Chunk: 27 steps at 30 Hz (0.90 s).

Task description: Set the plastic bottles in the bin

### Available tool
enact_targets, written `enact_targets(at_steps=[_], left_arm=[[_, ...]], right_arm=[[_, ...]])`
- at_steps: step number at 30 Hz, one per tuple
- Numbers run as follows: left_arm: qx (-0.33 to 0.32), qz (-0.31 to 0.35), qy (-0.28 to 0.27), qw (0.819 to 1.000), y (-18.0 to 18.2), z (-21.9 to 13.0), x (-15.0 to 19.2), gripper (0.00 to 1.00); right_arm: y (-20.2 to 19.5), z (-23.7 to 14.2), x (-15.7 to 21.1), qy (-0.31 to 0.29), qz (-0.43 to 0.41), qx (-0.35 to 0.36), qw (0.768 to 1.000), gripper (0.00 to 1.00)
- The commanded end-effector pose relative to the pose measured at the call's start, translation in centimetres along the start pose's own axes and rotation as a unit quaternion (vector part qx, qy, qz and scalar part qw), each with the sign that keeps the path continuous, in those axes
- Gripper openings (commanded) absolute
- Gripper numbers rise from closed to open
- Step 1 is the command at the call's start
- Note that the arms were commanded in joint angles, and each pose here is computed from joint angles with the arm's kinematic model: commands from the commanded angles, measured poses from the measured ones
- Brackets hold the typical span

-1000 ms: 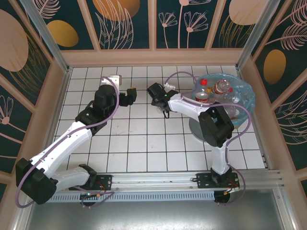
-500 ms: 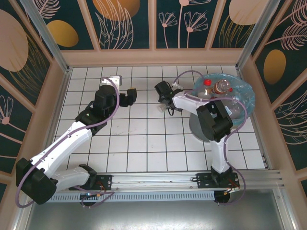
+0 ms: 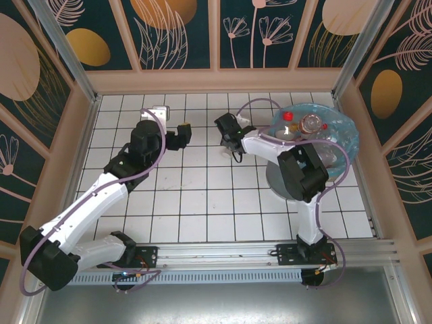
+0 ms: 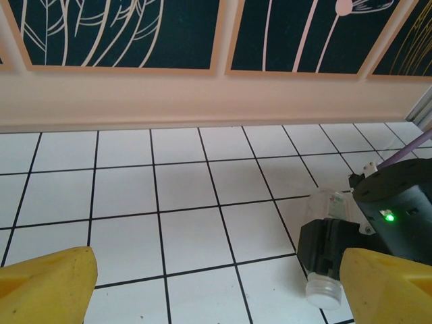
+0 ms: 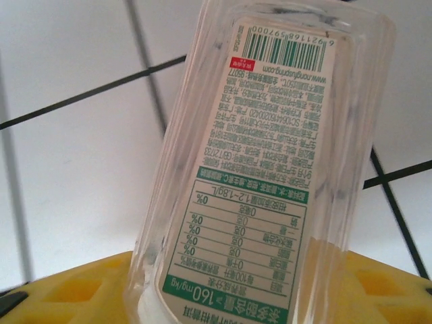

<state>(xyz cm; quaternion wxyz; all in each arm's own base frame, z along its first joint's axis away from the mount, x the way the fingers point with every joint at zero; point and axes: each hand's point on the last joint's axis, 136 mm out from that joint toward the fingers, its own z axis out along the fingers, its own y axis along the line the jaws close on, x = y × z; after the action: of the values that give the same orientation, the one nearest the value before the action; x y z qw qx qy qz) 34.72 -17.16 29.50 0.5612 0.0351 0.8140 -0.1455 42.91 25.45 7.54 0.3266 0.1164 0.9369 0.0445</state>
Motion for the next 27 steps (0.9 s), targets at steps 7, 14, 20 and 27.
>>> enact_targets(at_steps=[7, 14, 20, 27], left_arm=[[-0.034, -0.006, -0.079, 0.996, 1.9, -3.3, -3.4, 0.92], [-0.042, 0.011, -0.120, 0.992, 2.6, -5.6, -5.1, 0.92], [0.048, 0.029, -0.096, 0.994, -0.8, -4.7, -4.5, 0.89], [0.285, 0.131, -0.035, 0.949, -13.3, -5.4, -1.7, 0.86]], right_arm=[[10.5, -15.2, -4.2, -0.075, -0.080, -0.225, 0.968, 0.52], [9.9, -27.8, -8.8, -0.159, -0.144, -0.326, 0.921, 0.51], [3.9, -34.0, -12.3, -0.237, -0.212, -0.255, 0.913, 0.50], [-6.0, -33.1, -12.9, -0.196, -0.206, -0.163, 0.945, 0.50]])
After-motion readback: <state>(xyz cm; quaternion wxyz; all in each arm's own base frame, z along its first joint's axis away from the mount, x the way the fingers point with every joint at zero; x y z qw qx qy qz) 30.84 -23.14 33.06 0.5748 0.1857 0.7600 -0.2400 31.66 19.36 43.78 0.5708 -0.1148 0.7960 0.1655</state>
